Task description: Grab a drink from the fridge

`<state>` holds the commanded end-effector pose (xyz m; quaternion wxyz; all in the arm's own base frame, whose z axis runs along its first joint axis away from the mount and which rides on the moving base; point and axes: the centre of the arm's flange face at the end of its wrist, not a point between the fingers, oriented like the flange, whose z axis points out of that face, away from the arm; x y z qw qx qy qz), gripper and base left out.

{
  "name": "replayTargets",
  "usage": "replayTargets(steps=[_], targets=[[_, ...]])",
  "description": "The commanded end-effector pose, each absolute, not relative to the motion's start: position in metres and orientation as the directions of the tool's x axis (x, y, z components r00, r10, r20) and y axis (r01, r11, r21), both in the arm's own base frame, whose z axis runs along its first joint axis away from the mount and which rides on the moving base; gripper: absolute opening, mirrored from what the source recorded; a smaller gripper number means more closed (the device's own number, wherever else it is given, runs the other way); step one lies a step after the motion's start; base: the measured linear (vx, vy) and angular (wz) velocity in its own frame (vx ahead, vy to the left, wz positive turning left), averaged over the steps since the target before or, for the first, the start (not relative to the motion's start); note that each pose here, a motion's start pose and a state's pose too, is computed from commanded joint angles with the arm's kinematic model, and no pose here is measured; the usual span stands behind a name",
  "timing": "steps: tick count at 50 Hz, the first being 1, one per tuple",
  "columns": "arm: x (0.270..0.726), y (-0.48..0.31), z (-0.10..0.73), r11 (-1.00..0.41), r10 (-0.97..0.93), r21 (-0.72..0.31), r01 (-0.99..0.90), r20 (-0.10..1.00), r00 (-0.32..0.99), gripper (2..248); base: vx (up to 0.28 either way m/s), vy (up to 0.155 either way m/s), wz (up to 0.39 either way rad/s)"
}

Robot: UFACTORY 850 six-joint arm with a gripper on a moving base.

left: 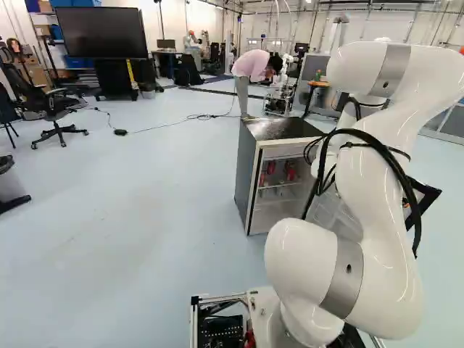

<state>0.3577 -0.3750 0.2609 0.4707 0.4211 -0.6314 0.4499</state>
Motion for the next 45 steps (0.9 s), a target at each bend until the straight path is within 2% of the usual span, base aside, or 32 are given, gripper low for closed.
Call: replayTargets(steps=[20, 45], targets=[[0.335, -0.346, 0.267, 0.133, -0.145, -0.119, -0.984, 0.980, -0.138, 247, 0.000, 0.000, 0.000], [0.315, -0.302, 0.276, -0.138, -0.182, -0.055, -0.989, 0.983, -0.029, 247, 0.000, 0.000, 0.000]])
